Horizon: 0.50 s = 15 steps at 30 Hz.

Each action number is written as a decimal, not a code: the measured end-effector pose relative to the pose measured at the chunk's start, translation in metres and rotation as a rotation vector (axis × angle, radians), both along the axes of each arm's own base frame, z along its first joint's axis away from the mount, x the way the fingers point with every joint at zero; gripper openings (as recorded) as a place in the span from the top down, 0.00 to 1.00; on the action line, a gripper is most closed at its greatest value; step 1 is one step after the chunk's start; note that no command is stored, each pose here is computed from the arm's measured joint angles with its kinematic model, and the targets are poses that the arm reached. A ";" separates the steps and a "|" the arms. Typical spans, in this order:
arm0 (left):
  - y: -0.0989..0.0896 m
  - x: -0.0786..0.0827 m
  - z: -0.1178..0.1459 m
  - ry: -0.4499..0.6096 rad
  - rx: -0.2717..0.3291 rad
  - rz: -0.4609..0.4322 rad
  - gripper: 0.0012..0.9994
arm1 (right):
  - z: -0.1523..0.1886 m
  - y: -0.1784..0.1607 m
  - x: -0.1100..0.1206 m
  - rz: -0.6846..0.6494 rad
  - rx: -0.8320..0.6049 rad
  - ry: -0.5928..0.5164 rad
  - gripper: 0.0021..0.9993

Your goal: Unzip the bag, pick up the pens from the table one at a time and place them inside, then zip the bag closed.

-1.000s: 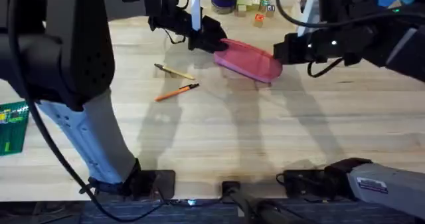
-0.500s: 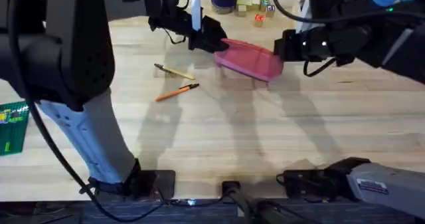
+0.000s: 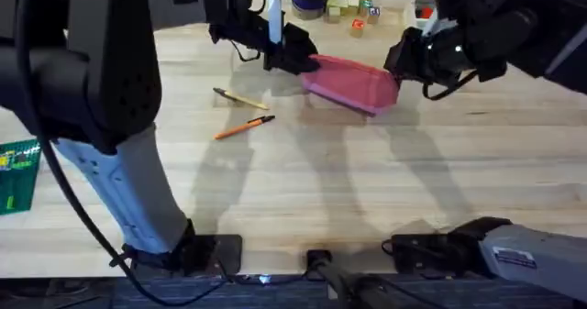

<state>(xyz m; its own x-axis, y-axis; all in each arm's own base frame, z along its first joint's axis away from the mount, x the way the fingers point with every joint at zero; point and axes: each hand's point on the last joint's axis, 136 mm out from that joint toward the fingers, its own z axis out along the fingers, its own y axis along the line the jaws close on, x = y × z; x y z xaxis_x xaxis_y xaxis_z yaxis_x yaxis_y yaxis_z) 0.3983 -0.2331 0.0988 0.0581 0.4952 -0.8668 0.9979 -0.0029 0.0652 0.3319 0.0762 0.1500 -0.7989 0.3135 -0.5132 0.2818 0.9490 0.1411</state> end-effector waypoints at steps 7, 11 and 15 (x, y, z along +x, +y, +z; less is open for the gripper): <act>0.001 0.001 0.000 0.000 0.002 0.003 0.96 | -0.003 0.001 -0.001 -0.222 0.144 0.008 0.97; 0.002 0.002 -0.001 -0.002 0.005 0.007 0.96 | -0.017 0.001 0.003 -0.307 0.168 0.039 0.97; 0.003 0.002 -0.001 -0.002 0.007 0.009 0.96 | -0.028 0.002 0.007 -0.353 0.178 0.058 0.97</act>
